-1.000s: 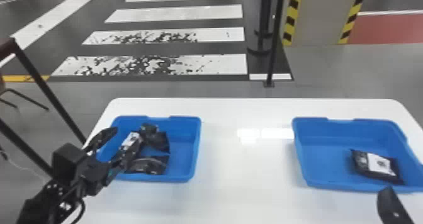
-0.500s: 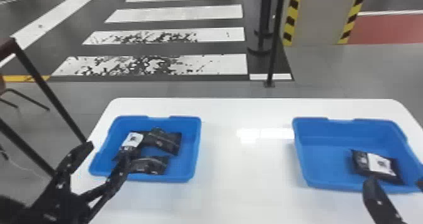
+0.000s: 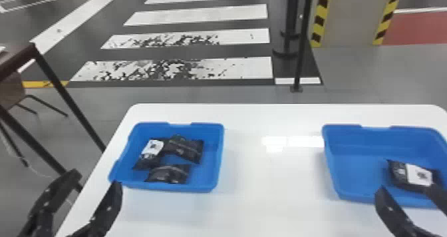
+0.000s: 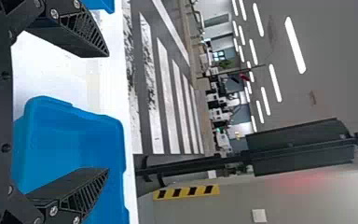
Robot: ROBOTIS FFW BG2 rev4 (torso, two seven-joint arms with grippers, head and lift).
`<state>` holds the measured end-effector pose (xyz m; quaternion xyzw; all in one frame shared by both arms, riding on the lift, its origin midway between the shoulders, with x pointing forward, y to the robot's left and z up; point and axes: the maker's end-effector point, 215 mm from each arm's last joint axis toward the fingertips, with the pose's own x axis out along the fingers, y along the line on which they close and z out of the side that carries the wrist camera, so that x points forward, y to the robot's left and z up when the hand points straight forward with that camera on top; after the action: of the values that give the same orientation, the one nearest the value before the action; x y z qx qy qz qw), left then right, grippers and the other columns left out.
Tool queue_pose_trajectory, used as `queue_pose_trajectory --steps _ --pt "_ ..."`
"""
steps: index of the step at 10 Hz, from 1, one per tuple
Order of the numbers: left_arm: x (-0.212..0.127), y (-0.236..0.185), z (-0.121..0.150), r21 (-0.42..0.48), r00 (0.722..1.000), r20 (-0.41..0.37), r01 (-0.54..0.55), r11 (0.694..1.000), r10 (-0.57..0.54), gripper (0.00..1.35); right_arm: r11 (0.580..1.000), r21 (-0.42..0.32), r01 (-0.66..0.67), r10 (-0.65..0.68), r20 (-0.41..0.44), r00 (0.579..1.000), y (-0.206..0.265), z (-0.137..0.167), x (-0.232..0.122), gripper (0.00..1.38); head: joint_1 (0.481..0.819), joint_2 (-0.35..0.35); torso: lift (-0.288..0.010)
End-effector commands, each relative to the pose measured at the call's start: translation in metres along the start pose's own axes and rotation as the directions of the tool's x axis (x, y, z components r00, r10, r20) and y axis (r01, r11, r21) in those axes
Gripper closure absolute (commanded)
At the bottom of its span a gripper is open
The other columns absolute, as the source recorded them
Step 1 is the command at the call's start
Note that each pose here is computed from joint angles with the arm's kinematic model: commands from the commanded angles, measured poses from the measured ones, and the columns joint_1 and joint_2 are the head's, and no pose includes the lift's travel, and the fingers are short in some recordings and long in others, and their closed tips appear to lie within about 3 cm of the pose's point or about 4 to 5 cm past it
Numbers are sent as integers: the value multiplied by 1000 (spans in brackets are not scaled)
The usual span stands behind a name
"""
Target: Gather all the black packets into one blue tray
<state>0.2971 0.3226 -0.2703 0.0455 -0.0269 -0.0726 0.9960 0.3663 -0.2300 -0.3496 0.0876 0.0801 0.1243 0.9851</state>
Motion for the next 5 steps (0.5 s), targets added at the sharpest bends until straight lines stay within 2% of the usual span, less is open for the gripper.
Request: queue_pose_trajectory --steps 1,3,5 --pt "-4 -8 -1 -64 1000 3 -3 998 4 384 1000 -13 -16 15 -93 996 -6 -17 18 150 695 162 -110" --pt "3 -22 1 -125 1000 26 13 992 -9 386 996 -85 27 -39 -148 988 -50 -22 41 151 695 143 -110" --pt "7 -33 -1 -183 999 33 23 983 -17 392 986 -140 92 -123 -232 965 -114 -33 57 153 695 68 -110"
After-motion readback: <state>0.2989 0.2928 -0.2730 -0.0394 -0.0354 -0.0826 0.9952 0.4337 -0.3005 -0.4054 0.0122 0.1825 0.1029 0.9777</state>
